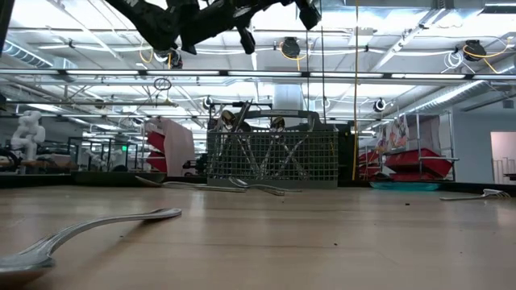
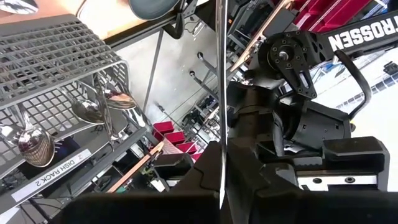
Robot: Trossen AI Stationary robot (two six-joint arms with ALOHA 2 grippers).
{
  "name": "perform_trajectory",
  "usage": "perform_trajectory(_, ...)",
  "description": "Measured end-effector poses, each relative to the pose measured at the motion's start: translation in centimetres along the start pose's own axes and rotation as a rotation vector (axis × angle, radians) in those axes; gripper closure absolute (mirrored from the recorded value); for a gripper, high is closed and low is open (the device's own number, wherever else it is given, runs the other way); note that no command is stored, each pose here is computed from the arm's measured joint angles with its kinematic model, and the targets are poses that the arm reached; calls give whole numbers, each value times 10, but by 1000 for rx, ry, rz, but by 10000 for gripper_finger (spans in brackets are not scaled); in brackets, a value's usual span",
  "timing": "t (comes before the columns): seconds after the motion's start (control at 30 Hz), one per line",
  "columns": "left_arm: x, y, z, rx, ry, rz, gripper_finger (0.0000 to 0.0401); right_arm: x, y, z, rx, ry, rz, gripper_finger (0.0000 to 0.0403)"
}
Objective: Sort silverware
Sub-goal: Put the fork into the silverware basket
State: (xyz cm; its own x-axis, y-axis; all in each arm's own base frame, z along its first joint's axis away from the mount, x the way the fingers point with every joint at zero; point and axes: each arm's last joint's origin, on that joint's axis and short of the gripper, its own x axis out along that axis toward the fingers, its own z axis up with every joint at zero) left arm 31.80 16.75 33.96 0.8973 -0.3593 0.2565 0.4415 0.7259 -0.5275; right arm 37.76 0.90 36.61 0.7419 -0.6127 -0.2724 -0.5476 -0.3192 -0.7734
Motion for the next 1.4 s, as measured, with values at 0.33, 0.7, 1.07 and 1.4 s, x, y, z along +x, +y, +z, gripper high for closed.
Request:
perform_trajectory(0.33, -16, -5, 15, 26, 5, -25, 381, -3, -1, -6, 27, 103, 28, 403)
perform_trajectory(0.7, -20, -9, 18, 186, 39, -32, 310, -8, -4, -8, 21, 78, 0, 403)
perform_trajectory(1.07, -11, -6, 10, 219, 16, 34, 234, -9, -8, -9, 29, 85, -35, 403)
perform_trajectory(1.4, -19, -1, 16, 138, -33, 90, 229, -20, -14, 4, 19, 3, -88, 403)
